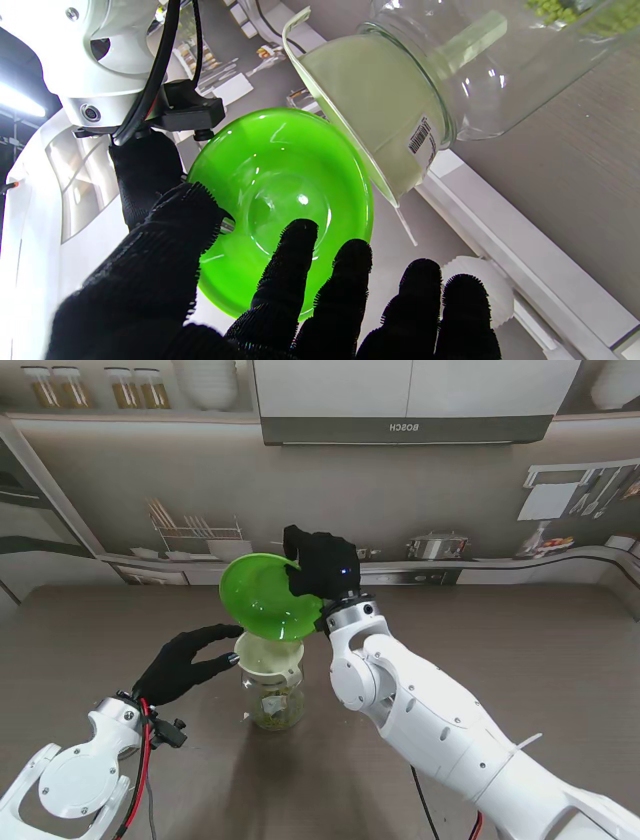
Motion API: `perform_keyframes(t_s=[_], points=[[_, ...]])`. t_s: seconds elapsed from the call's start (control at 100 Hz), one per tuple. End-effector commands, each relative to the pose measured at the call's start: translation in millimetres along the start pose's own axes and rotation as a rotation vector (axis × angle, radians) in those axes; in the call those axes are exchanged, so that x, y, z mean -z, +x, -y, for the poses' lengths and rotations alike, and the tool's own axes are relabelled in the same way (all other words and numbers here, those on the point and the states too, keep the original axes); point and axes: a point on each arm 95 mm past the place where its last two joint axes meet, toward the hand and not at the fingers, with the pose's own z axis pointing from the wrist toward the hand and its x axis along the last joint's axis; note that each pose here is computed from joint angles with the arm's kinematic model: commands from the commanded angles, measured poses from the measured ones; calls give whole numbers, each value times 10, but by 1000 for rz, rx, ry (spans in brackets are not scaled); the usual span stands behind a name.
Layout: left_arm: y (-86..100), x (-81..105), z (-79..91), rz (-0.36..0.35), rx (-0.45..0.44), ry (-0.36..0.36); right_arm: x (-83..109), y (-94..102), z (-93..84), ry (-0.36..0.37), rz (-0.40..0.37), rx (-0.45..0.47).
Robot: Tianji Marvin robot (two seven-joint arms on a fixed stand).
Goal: Pour mung beans into a glass jar with a funnel
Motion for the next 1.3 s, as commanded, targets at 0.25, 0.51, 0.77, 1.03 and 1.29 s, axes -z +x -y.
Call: perform_keyframes(t_s=[0.25, 0.51, 0.77, 1.03, 1.29], points=[[23, -4, -34, -8, 9, -20, -20, 36, -76, 3, 11, -14], [21, -4, -38, -8, 11, -20, -24, 24, -125, 10, 75, -62], [21, -5, -34, -17, 11, -20, -37, -16, -216, 36, 184, -154], [25, 0, -31, -19, 11, -17, -32, -100, -228, 69, 251, -200], [26, 2, -36, -14, 10, -18, -35, -162, -240, 87, 326, -257]])
